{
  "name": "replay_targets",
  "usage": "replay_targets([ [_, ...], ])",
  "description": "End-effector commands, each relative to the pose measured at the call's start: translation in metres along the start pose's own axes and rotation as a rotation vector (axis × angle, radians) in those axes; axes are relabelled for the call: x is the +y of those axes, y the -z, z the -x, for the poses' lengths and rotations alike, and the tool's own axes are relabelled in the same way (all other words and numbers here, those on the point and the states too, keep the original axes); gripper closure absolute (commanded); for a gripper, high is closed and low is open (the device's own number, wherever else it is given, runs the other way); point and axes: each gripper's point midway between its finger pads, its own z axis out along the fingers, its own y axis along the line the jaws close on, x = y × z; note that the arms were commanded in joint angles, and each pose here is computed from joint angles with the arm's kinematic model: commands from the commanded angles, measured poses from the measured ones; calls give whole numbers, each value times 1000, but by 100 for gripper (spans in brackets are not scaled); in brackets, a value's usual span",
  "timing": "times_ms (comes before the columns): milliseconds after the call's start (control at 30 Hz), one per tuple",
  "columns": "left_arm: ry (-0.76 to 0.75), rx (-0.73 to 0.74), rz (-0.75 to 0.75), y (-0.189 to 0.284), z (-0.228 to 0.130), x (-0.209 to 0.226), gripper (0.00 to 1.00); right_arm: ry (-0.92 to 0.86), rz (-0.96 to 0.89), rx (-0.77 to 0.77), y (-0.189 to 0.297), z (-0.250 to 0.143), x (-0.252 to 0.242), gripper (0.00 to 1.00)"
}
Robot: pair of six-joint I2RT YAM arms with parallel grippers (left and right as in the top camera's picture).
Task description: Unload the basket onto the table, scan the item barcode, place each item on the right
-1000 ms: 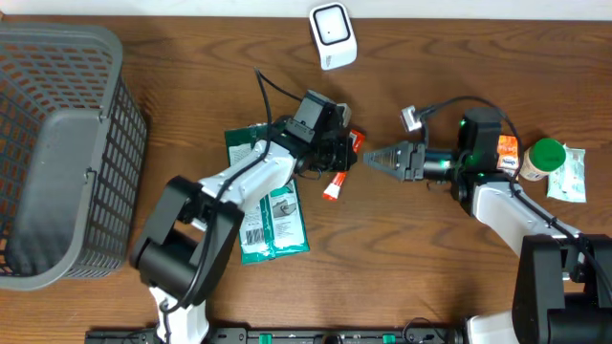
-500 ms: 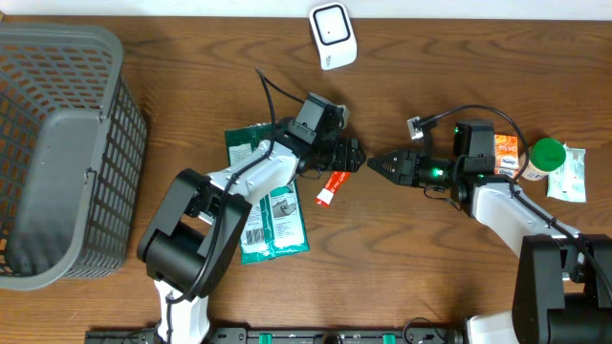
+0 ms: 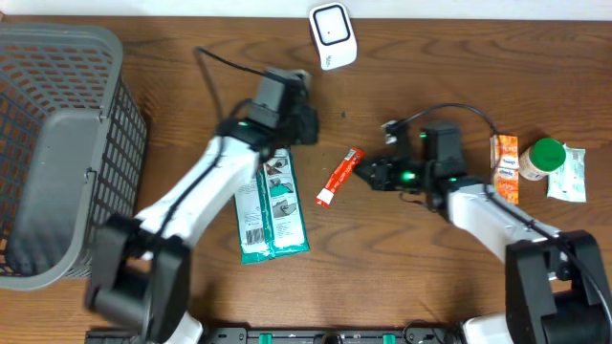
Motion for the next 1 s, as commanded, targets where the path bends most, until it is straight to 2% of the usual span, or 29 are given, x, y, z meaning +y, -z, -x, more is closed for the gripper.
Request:
replay_targets([
  [0, 30, 7, 121, 13, 1, 34, 88, 20, -146, -15, -18, -10, -1, 99],
  [133, 87, 70, 260, 25, -12, 79, 88, 61, -241, -2, -32, -26, 3, 99],
  [300, 174, 94, 321, 39, -13, 118, 88, 101, -390, -51, -38, -32, -7, 99],
  [433, 208, 96, 344, 45, -12, 132, 87, 91, -430, -55, -48, -38, -16, 99],
  [633, 249, 90, 369, 52, -11, 150, 87, 31, -494, 26, -59, -62, -45, 99],
  [767, 294, 69, 391, 60, -5, 169, 87, 68, -511, -2, -42, -47, -39, 99],
  [967, 367, 33, 424, 74, 1, 199, 87, 146, -602, -24, 13, -22, -33, 99],
])
